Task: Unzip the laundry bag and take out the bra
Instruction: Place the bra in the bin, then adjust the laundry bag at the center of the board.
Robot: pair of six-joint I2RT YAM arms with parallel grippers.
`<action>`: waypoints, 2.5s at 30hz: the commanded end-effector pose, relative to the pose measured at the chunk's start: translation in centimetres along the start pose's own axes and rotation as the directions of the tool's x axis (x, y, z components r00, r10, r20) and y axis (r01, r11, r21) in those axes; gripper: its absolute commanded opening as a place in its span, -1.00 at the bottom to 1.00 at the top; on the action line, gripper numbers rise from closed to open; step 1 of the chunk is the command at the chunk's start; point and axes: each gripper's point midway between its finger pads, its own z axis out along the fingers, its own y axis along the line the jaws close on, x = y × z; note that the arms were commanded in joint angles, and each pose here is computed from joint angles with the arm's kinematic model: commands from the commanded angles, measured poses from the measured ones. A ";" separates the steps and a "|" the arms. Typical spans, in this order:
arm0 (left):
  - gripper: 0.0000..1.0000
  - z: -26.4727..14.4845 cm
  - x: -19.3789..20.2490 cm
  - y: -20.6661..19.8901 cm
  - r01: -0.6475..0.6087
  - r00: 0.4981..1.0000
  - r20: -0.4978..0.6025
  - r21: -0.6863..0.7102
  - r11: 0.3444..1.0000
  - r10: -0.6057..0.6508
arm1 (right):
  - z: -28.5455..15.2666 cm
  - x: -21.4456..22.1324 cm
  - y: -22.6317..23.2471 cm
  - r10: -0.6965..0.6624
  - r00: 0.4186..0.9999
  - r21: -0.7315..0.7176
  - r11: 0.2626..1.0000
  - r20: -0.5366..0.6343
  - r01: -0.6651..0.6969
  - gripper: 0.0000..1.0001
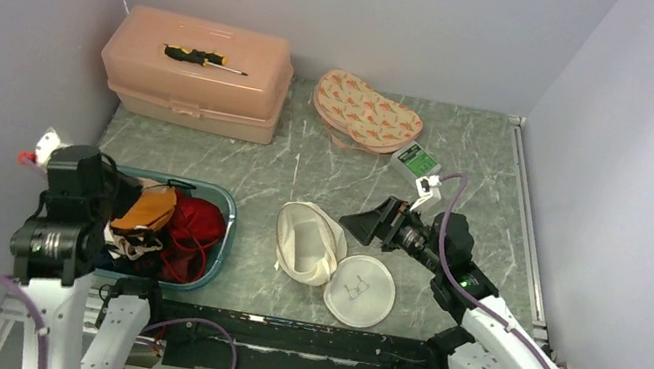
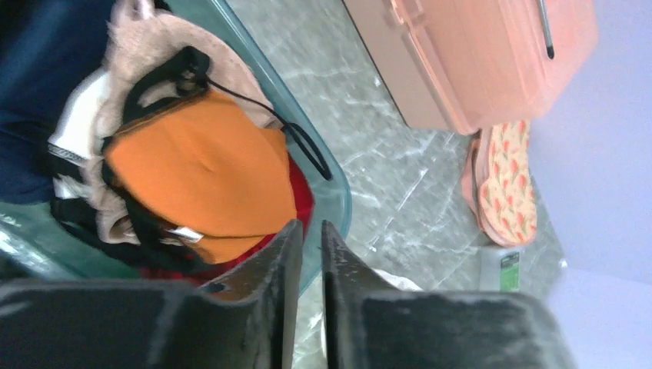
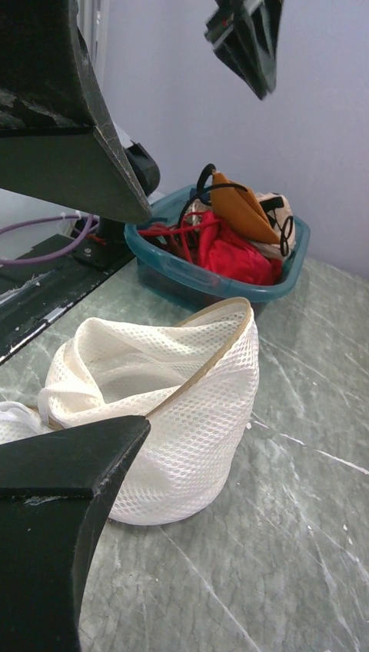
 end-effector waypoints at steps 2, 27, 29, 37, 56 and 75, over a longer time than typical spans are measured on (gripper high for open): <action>-0.94 4.2 3.8 -3.5 -0.004 0.986 -0.165 0.177 0.984 0.034 | -0.4 -0.9 1.2 -0.026 0.999 -0.049 0.998 0.041 0.028 0.98; -0.95 8.2 12.8 2.6 0.123 0.935 -0.346 0.113 0.986 -0.077 | -1.6 0.4 -1.7 -0.033 0.999 0.089 0.996 0.024 0.031 0.98; -0.92 7.3 10.5 1.1 0.067 0.960 -0.280 0.170 0.983 -0.017 | -2.0 -0.3 -1.9 -0.056 0.998 0.125 0.991 0.041 0.051 0.99; 0.63 1.9 4.0 -10.4 -0.073 0.962 -0.189 0.522 0.850 0.198 | -3.6 -1.4 -3.5 -0.129 0.990 0.257 0.960 0.060 0.109 0.99; 0.70 4.7 24.3 -13.6 -0.480 0.627 -0.287 0.590 0.649 0.724 | 2.5 5.0 -4.6 -0.189 0.965 0.126 0.969 -0.181 0.214 0.77; 0.03 6.8 32.7 -8.9 -0.326 0.544 -0.463 0.652 0.685 0.700 | 5.0 8.0 -6.7 -0.126 0.957 0.159 0.972 -0.260 0.171 -0.52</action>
